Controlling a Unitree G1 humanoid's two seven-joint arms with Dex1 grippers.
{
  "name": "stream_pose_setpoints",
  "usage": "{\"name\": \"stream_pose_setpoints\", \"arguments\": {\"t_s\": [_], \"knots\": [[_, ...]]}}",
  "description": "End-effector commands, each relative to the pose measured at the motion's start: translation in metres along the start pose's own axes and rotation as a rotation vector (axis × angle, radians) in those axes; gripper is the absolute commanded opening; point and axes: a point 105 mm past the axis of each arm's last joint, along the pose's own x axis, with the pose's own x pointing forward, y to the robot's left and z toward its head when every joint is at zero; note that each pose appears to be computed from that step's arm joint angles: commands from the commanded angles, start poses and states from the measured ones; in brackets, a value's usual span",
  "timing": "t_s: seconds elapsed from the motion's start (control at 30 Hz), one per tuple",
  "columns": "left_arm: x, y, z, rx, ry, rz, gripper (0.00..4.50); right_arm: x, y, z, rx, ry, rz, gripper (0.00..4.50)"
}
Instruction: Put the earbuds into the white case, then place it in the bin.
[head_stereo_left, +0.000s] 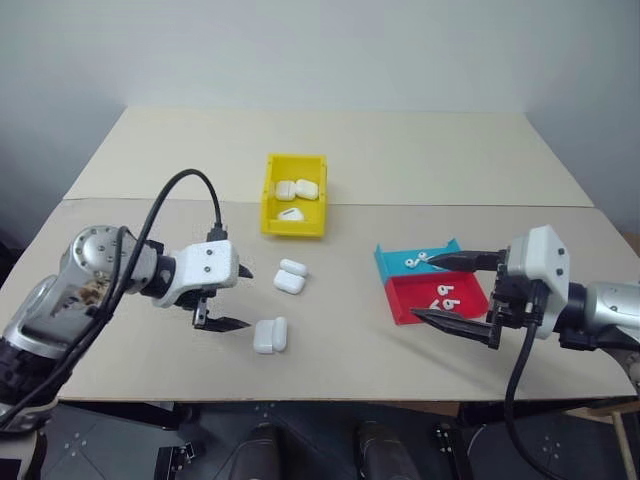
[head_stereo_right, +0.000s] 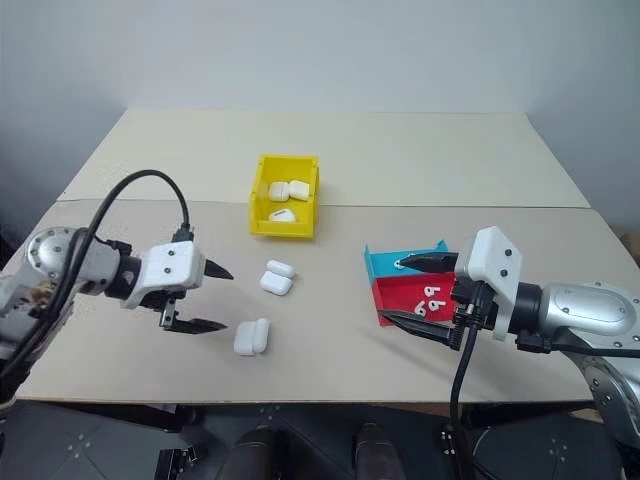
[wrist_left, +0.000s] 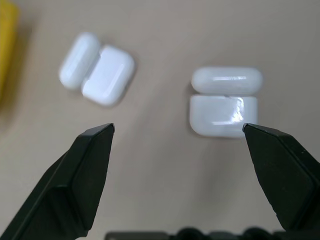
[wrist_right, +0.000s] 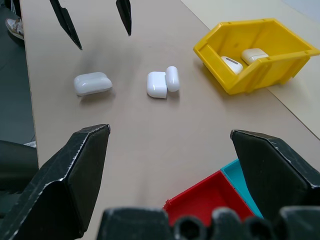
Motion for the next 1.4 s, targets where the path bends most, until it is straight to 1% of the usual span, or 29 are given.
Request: {"name": "stream_pose_setpoints", "arguments": {"t_s": [0.03,0.13,0.33,0.5,0.63,0.7,1.1,1.4], "knots": [[-0.009,-0.007,0.014,0.025,0.033,-0.074,4.48,-0.001,0.001,0.01,-0.019,-0.029,-0.001,4.5],[-0.007,-0.012,0.015,-0.006,0.096,-0.113,4.48,-0.001,0.001,0.01,-0.017,-0.033,0.0,4.5],[0.003,-0.028,0.015,0.05,0.14,-0.186,4.48,0.0,0.001,0.011,-0.015,-0.036,0.0,4.5],[0.019,-0.03,0.016,0.074,0.152,-0.169,4.48,0.001,0.001,0.011,-0.017,-0.036,-0.003,4.5],[0.029,-0.031,0.01,0.136,0.203,-0.155,4.48,0.0,0.001,0.011,-0.022,-0.035,-0.005,4.5],[0.032,-0.032,0.007,0.137,0.222,-0.159,4.48,0.0,0.001,0.012,-0.023,-0.035,-0.006,4.5],[0.055,-0.026,0.005,0.132,0.224,-0.111,4.48,0.0,0.004,0.012,-0.032,-0.033,-0.013,4.5],[0.064,-0.032,0.002,0.153,0.219,-0.132,4.48,0.0,0.005,0.012,-0.031,-0.035,-0.017,4.5]]}}
